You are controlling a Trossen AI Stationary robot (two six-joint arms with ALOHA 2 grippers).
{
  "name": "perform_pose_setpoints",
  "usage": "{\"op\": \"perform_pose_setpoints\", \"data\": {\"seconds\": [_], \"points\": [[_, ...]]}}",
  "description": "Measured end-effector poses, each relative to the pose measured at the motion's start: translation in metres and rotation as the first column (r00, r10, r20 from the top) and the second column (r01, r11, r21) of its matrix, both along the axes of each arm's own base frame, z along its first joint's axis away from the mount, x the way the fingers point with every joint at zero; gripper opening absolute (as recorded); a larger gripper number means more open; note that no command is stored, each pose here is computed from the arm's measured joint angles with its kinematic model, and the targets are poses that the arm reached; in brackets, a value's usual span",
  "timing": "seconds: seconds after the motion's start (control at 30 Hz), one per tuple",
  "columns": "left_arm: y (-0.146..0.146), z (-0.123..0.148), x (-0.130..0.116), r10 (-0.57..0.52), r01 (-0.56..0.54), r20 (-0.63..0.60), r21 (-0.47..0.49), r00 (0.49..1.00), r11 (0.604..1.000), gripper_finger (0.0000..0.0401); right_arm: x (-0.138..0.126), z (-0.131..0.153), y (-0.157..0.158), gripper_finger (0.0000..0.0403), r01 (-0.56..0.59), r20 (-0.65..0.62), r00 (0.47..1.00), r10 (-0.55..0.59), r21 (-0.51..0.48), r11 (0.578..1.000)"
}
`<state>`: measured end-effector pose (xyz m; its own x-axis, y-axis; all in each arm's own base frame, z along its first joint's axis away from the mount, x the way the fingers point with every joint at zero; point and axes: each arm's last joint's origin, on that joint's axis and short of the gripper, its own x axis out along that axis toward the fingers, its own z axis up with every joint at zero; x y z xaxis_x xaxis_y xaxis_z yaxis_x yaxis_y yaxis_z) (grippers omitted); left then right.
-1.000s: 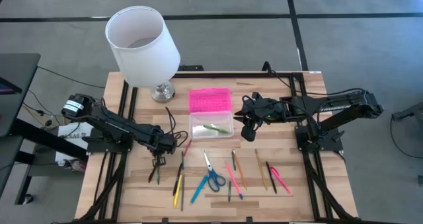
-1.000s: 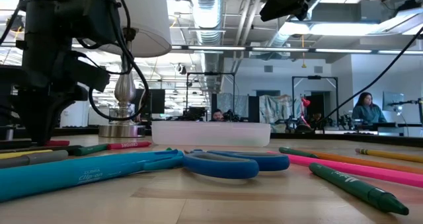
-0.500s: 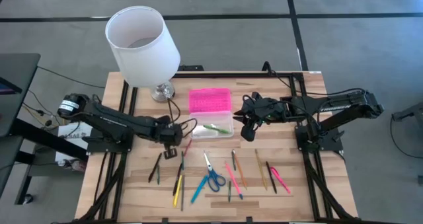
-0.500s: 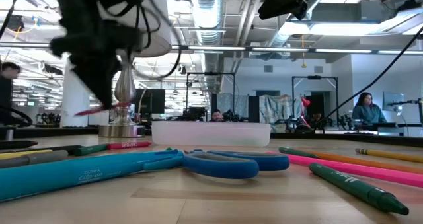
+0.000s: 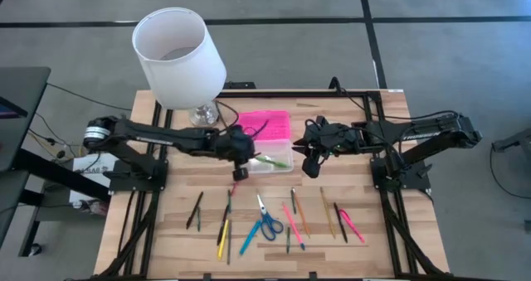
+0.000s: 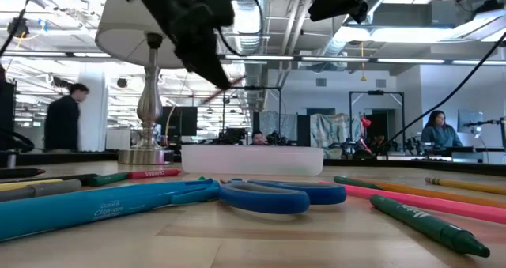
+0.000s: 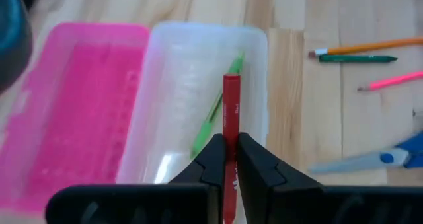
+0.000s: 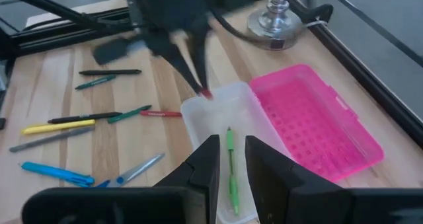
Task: Pick & place school supplies into a supply box
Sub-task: Put the left red crayon into the supply box
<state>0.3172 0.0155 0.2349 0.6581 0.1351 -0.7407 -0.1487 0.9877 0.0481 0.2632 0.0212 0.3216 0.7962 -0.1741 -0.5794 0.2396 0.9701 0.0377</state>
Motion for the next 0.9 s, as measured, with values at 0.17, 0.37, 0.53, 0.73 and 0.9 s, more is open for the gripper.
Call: {"op": "perform_pose_setpoints", "data": {"seconds": [0.17,0.37,0.53,0.73,0.9], "points": [[0.016,-0.026,0.027,0.000,-0.003,-0.089,-0.028,0.996,1.000,0.0013,-0.001,-0.001,0.007,0.0066,-0.027,-0.014,1.000,0.027,0.000,1.000],[0.028,-0.043,0.045,0.031,-0.036,-0.167,-0.029,0.985,0.999,0.0013,-0.004,-0.003,0.015,0.0066,-0.038,-0.039,0.998,0.039,0.022,0.999],[0.035,-0.037,0.051,0.057,-0.049,-0.164,0.051,0.985,0.997,0.0013,-0.008,-0.006,0.021,0.0066,-0.036,-0.070,0.997,0.039,0.044,0.998],[0.050,-0.039,0.044,0.099,-0.086,-0.217,0.066,0.971,0.994,0.0037,-0.009,-0.007,0.024,0.0066,-0.033,-0.083,0.996,0.038,0.059,0.998],[0.059,-0.040,0.042,0.094,-0.091,-0.226,0.022,0.970,0.996,0.0092,-0.012,-0.010,0.023,0.0066,-0.007,-0.116,0.993,0.016,0.077,0.997]]}}
